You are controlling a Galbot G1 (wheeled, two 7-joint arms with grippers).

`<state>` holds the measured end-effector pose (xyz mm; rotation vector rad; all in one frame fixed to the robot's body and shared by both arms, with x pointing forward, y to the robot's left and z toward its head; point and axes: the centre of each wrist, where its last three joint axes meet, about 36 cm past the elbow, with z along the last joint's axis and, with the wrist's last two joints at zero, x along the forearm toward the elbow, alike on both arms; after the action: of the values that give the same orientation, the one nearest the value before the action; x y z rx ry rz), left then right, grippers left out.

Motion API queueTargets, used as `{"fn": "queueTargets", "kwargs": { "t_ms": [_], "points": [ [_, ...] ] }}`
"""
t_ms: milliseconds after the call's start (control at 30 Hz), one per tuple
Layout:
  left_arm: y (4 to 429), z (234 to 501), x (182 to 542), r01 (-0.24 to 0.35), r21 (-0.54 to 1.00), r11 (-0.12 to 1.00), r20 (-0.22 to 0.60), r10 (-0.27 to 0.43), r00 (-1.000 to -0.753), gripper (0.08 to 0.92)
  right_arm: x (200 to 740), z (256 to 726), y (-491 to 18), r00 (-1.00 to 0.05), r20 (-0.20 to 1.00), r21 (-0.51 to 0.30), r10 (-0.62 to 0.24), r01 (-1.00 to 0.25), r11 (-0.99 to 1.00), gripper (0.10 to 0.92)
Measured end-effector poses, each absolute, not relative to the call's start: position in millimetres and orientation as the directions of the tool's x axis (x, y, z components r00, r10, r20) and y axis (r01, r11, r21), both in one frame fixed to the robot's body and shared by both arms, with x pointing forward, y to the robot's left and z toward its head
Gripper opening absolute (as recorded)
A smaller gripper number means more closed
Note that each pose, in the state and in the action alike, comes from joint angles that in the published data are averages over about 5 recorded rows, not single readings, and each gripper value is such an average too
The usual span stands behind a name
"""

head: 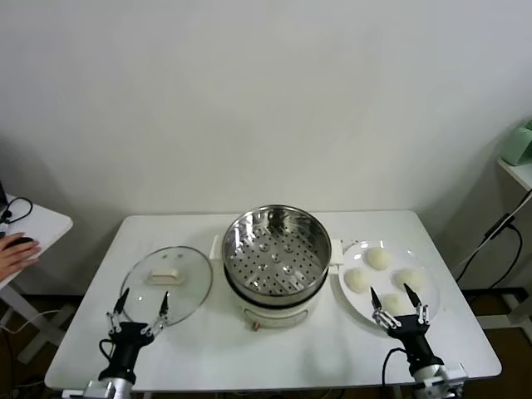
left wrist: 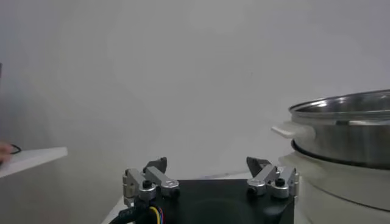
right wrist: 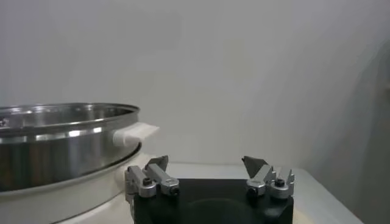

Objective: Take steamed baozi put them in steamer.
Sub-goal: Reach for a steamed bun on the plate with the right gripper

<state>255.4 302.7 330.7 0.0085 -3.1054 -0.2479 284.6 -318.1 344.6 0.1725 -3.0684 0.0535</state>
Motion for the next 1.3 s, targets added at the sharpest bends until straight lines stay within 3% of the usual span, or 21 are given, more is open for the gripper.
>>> {"fn": "queueTargets", "kwargs": {
  "t_ms": [200, 433, 900, 1100, 1300],
  "points": [
    [304.1, 331.6, 255.7, -0.002, 0.172, 0.985, 0.023, -0.007, -1.0, 0.823, 302.3, 355.0, -334.8, -0.987, 0.069, -0.09, -0.146, -0.152, 0.984, 0.823],
    [304.5, 334.0, 259.8, 0.003, 0.195, 0.981, 0.011, 0.0, -1.0, 0.823, 349.7, 383.7, -374.5, -0.964, 0.102, -0.225, -0.246, -0.264, 0.938, 0.823],
    [290.2, 331.5, 266.8, 0.003, 0.173, 0.985, -0.009, 0.005, -1.0, 0.823, 465.3, 467.0, -448.2, -0.796, 0.37, -0.523, -0.479, -0.605, 0.601, 0.823],
    [293.2, 329.0, 266.4, -0.006, 0.17, 0.985, -0.004, -0.006, -1.0, 0.823, 519.0, 499.6, -460.0, -0.663, 0.538, -0.553, -0.521, -0.744, 0.375, 0.823],
    [291.5, 329.4, 264.5, -0.005, 0.167, 0.986, -0.002, -0.005, -1.0, 0.823, 576.1, 527.4, -458.6, -0.506, 0.703, -0.507, -0.499, -0.849, 0.147, 0.823]
  ]
}}
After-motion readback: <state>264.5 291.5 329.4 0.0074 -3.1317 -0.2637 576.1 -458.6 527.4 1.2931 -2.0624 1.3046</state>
